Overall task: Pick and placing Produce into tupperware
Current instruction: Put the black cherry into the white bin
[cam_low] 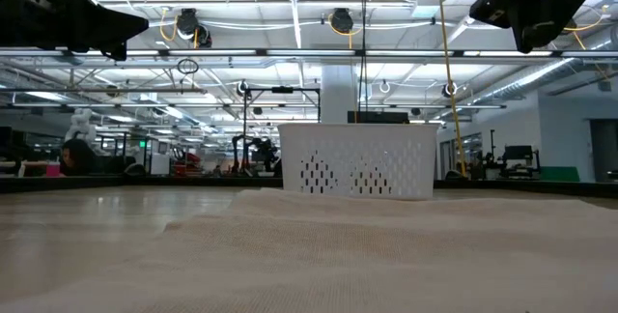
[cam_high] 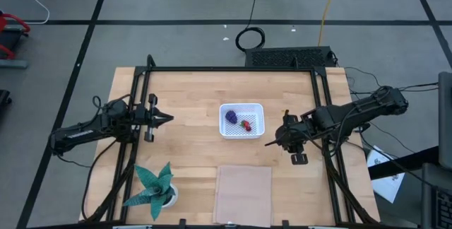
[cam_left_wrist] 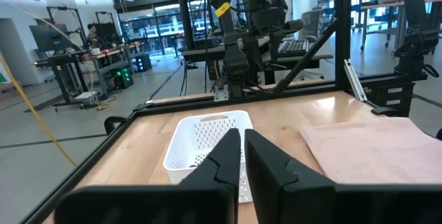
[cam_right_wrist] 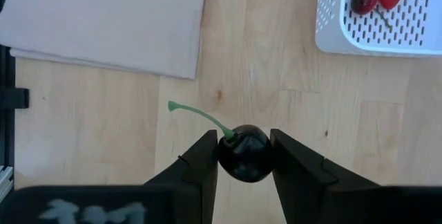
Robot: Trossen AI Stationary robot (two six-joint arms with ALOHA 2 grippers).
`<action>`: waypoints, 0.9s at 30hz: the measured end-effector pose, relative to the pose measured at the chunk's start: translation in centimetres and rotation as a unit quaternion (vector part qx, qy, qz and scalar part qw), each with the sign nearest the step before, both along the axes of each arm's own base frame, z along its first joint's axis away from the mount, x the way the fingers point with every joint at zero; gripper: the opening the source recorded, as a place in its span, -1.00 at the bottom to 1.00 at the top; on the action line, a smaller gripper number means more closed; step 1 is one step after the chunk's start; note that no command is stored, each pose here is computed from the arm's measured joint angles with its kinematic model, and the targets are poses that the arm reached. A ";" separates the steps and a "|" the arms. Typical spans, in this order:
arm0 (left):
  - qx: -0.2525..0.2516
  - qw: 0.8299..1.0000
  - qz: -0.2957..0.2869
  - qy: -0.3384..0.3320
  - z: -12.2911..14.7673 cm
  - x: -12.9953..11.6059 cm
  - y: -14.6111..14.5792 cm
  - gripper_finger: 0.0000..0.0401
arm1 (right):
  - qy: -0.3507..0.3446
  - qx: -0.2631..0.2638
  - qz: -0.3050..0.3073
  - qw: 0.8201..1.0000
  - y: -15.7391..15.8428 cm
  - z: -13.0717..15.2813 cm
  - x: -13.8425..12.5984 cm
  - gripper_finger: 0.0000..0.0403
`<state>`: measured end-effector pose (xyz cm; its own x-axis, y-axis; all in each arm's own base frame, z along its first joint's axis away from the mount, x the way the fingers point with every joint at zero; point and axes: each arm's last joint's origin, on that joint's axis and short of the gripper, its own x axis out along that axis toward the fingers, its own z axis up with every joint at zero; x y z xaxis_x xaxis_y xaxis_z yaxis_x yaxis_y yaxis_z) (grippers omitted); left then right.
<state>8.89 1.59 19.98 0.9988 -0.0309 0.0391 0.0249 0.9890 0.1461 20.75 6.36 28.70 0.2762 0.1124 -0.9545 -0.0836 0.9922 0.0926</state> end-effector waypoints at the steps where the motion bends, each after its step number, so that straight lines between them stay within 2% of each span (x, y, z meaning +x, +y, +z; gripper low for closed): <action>1: 0.000 1.000 0.000 0.000 0.0 0.0 0.0 -0.89 | 0.000 0.000 0.000 1.000 0.0 0.0 0.0 -0.48; 10: 0.000 1.000 0.000 0.000 0.0 0.0 0.0 -0.99 | 0.010 -0.003 0.001 1.000 0.1 -0.4 0.3 -0.48; 19: 0.000 1.000 0.000 0.000 0.0 0.0 0.0 -0.87 | 0.020 -0.005 0.002 1.000 0.2 -0.8 0.7 -0.48; 27: 0.000 1.000 0.000 0.000 0.0 0.0 0.0 -0.88 | 0.021 -0.005 0.002 1.000 0.2 -0.8 0.7 -0.47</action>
<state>8.89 1.59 19.98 0.9988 -0.0311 0.0384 0.0252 0.9890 0.1455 21.40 6.55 27.90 0.2359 0.1037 -0.9662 -0.0834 0.9928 0.0862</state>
